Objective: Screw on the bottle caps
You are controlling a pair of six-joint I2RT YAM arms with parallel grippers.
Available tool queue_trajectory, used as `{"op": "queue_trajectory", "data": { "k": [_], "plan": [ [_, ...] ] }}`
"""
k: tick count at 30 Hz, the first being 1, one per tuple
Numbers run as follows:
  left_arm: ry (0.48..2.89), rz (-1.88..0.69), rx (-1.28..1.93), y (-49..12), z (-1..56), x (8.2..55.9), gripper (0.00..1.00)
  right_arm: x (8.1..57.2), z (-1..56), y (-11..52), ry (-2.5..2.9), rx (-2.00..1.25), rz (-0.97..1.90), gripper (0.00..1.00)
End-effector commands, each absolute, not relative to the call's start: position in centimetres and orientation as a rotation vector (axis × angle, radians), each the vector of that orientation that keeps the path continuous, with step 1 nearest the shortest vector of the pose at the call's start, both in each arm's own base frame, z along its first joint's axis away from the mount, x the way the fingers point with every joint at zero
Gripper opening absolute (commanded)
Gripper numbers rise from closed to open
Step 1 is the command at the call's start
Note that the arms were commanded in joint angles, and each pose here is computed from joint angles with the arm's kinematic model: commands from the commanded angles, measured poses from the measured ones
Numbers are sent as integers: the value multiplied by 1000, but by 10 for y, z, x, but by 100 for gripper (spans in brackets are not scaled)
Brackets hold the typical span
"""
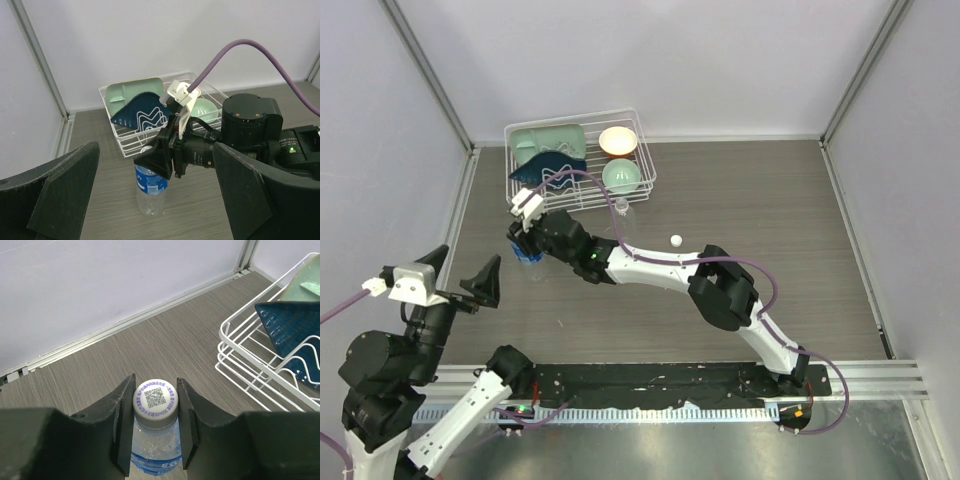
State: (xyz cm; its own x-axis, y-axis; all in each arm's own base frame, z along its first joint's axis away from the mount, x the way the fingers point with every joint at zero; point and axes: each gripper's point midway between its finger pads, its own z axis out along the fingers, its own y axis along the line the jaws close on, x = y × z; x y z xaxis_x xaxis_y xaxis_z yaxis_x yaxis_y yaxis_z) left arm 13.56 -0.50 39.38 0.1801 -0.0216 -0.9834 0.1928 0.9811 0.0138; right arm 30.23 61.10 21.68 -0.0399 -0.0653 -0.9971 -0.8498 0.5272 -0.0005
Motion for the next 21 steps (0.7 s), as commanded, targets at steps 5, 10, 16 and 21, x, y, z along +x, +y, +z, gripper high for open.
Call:
{"op": "queue_trajectory", "data": {
  "k": [5,10,16,21],
  "plan": [
    [1425,-184,200,-26,391,151,100,308,240,596,1492,-779,727,55],
    [1432,-185,202,-29,396,154,100,308,249,599,1481,-803,728,58],
    [1444,-187,200,-31,398,156,100,307,262,597,1472,-809,725,62],
    [1454,-185,194,-33,401,160,100,303,287,591,1452,-817,727,72]
  ]
}}
